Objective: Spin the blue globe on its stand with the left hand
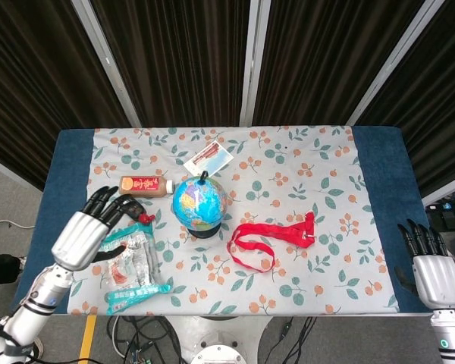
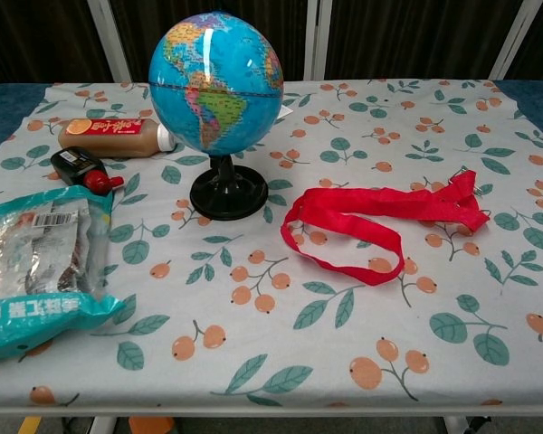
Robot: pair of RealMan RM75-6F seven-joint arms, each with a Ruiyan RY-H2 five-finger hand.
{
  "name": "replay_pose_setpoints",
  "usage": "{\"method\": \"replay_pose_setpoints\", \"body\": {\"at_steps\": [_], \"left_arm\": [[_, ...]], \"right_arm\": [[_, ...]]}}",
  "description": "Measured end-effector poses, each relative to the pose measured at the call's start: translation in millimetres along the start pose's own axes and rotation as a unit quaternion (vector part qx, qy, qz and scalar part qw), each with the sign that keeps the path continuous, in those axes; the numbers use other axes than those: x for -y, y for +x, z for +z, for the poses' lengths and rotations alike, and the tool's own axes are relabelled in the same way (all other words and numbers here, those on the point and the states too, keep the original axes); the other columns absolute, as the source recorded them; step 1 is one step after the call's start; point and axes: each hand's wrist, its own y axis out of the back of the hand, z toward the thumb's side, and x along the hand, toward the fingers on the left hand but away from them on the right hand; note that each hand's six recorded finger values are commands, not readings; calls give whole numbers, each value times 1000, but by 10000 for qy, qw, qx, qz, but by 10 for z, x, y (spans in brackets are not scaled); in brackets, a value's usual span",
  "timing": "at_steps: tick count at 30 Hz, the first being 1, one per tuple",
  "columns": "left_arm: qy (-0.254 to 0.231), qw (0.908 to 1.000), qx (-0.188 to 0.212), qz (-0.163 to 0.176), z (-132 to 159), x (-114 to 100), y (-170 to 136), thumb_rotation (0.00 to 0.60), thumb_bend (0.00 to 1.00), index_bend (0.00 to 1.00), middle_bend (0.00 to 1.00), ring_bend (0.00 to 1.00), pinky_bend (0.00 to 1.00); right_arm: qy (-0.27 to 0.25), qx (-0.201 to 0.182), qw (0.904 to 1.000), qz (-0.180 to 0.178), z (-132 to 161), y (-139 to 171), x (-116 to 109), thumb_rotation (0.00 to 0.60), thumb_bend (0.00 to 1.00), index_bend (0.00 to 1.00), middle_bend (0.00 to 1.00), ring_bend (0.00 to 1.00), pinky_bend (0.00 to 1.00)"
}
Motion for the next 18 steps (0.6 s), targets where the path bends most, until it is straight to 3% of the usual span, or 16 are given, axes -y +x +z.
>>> {"method": "replay_pose_setpoints", "body": {"at_steps": [6, 18], "left_arm": [[-152, 9981, 589, -49, 369, 124, 288, 600, 116, 146, 113, 0, 84], [-263, 9904, 1354, 41, 894, 273, 712, 600, 116, 146, 114, 0, 84]], "right_arm": [[7, 15, 10000, 13, -18, -4, 5, 600, 256, 0, 0, 0, 0], [8, 40, 10000, 24, -63, -7, 10, 600, 256, 0, 0, 0, 0]]}}
